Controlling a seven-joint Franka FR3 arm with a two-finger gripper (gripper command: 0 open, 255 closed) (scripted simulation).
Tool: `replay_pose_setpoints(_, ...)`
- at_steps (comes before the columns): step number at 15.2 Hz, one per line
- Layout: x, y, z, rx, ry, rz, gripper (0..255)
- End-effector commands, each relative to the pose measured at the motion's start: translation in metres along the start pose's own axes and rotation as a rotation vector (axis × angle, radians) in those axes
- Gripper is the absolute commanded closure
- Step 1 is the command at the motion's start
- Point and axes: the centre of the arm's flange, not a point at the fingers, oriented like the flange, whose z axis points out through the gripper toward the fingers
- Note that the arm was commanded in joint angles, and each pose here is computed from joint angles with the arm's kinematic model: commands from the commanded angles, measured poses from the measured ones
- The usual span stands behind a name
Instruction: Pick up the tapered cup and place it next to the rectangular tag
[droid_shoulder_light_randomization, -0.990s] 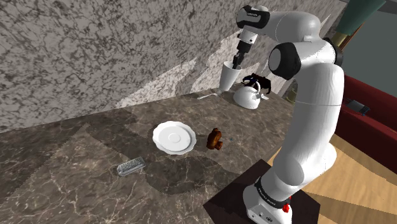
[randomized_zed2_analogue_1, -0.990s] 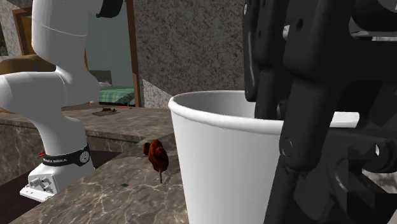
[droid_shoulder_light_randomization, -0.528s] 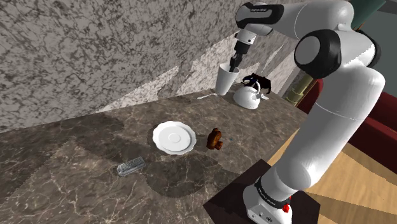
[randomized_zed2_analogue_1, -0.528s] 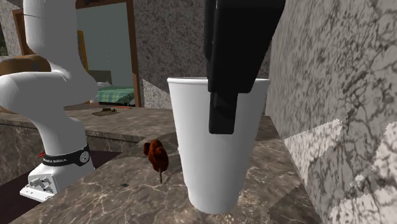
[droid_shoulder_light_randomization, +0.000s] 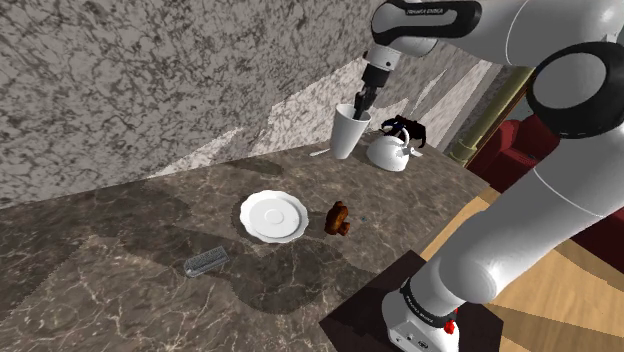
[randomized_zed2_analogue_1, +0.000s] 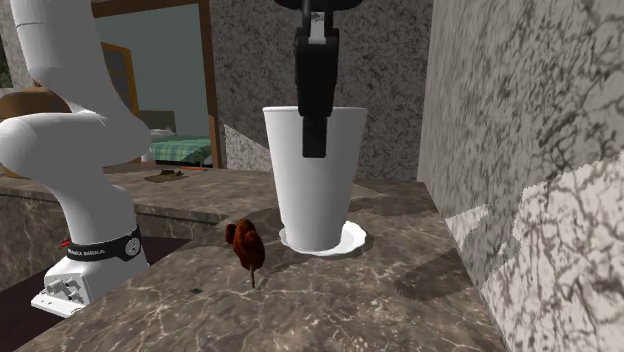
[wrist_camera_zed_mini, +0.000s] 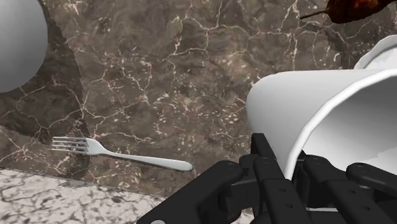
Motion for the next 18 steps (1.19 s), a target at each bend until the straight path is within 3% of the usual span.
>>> replay_pose_setpoints(1,-0.006,-0.026,0.002,-0.001,0.001,0.002,255)
replay_pose_setpoints(18,-0.049,-0.246,0.007,-0.001,0.001,0.002,255)
